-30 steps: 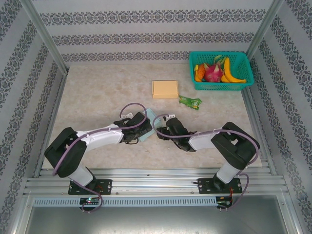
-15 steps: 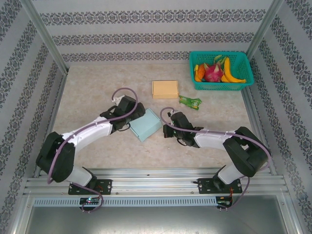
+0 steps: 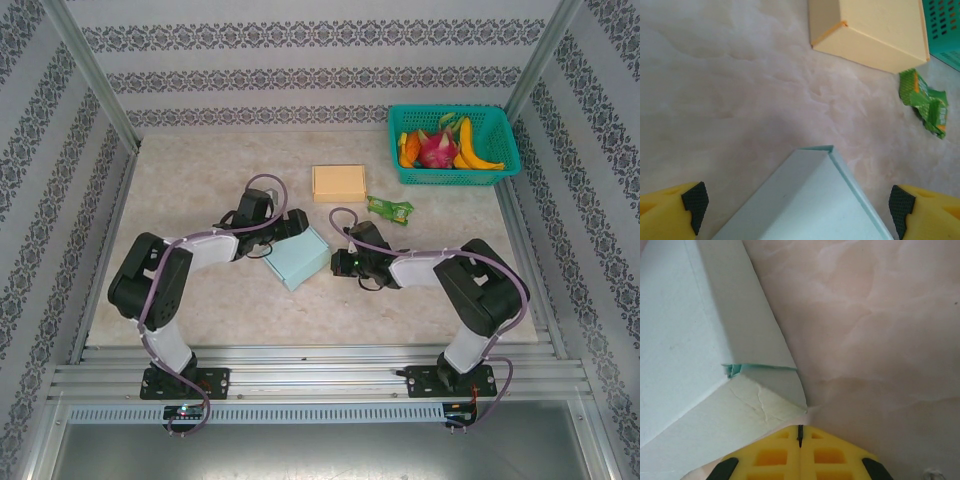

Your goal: Fold the paper box

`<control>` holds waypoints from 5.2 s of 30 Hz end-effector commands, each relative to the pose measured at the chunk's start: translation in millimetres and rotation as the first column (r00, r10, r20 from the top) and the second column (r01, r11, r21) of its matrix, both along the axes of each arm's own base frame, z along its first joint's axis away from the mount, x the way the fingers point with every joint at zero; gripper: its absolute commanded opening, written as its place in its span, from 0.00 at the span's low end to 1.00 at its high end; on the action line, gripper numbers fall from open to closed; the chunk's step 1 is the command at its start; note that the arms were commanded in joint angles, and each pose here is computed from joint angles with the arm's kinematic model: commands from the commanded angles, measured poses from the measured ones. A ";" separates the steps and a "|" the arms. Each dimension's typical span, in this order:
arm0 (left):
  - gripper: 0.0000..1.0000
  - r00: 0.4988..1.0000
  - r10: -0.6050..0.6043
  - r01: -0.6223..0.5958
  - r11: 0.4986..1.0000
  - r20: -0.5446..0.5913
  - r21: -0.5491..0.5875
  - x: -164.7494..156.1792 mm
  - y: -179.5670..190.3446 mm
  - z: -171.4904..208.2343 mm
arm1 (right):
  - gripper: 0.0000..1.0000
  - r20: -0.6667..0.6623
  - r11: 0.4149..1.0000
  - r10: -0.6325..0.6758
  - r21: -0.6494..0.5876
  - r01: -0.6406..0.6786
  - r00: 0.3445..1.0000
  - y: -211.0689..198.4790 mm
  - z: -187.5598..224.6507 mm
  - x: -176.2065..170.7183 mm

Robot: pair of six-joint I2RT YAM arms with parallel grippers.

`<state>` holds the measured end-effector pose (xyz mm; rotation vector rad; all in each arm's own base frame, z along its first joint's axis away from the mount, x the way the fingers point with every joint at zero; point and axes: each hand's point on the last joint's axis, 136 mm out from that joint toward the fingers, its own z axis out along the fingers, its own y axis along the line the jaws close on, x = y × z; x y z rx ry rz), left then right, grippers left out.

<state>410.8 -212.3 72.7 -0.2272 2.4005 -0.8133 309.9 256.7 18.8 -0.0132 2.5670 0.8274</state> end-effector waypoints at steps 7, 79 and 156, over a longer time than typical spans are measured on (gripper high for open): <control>0.90 0.993 -0.111 0.113 0.990 0.026 -0.081 9.5 -28.2 -5.4 | 0.00 -0.027 0.998 -0.041 0.038 0.042 0.999 0.6 -10.5 16.9; 0.95 0.997 0.006 -0.004 1.000 -0.080 0.027 -94.2 -17.2 -19.9 | 0.00 0.005 0.997 0.075 0.032 -0.075 0.997 6.3 3.6 -91.7; 0.94 0.968 -0.250 0.251 0.968 -0.025 0.019 -159.3 -115.3 5.5 | 0.00 0.021 0.993 0.119 0.015 -0.119 0.993 40.6 -6.1 -84.3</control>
